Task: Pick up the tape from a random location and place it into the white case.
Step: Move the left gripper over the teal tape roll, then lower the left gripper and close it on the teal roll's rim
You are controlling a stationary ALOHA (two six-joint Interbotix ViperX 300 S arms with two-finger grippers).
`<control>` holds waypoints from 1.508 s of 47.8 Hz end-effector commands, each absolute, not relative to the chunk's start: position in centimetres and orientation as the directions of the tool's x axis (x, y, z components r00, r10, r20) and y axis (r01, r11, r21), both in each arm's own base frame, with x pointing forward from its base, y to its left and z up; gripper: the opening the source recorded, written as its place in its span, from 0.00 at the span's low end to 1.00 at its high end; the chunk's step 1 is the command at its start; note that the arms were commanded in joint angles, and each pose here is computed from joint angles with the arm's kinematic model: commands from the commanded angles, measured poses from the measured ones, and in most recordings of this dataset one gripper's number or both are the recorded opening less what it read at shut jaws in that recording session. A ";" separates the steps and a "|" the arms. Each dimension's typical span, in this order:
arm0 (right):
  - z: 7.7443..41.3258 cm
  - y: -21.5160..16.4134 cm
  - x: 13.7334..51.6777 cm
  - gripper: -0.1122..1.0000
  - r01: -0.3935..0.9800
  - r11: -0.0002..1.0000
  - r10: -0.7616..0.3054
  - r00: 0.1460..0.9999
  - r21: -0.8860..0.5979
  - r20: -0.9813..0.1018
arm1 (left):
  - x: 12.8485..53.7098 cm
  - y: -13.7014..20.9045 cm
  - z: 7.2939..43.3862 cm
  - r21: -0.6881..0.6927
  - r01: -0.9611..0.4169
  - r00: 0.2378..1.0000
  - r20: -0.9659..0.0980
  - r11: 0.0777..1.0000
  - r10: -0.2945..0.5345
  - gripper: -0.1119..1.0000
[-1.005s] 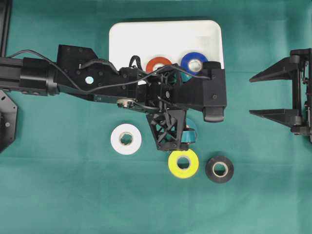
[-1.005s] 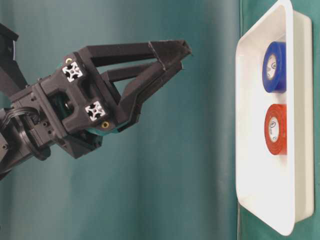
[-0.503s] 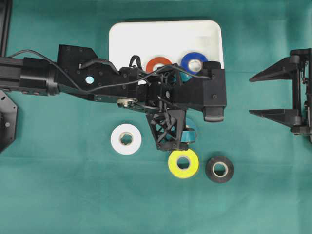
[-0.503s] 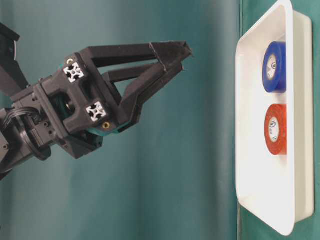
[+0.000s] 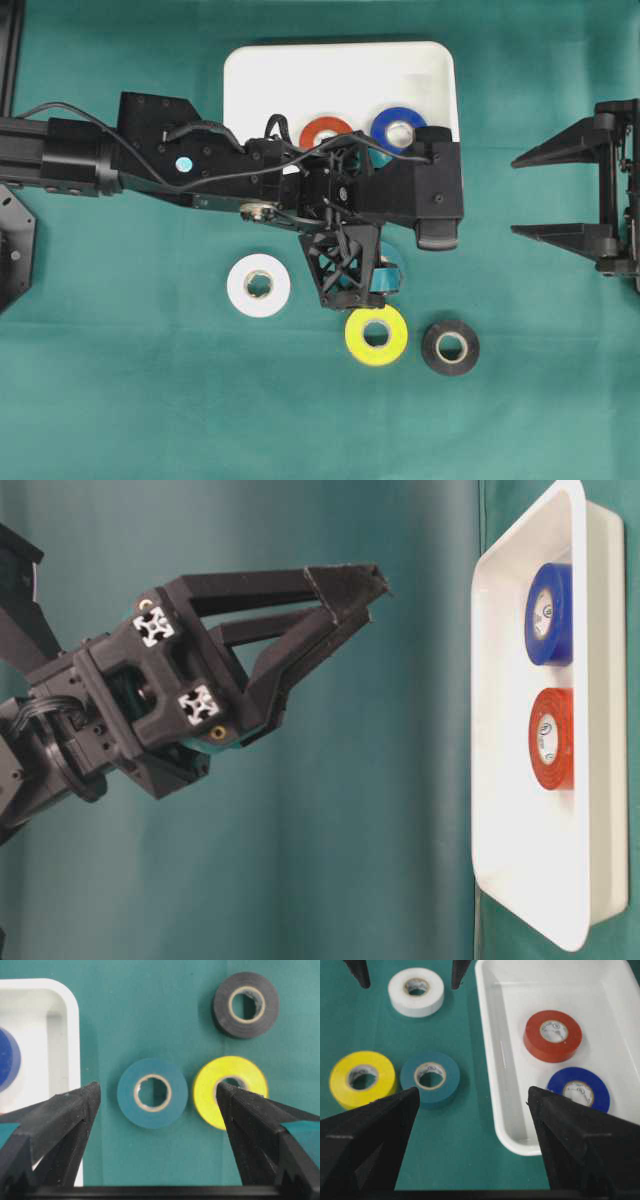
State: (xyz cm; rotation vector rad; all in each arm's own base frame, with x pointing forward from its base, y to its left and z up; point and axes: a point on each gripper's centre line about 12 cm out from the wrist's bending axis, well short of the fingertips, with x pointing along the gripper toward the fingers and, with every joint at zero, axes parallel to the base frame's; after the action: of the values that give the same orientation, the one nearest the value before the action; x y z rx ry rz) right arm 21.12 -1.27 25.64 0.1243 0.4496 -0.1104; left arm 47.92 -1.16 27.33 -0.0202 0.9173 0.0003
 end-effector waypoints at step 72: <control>25.4 -1.2 21.5 0.85 0.131 0.987 -0.076 0.891 0.092 -0.448 | 49.4 1.5 13.9 -0.026 -0.086 0.503 -0.864 0.996 0.021 0.96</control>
State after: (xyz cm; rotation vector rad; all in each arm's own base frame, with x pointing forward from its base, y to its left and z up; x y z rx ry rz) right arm 21.28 -1.28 25.10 0.1239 0.4711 -0.1116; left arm 49.18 1.35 12.98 -0.0692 1.0679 0.0632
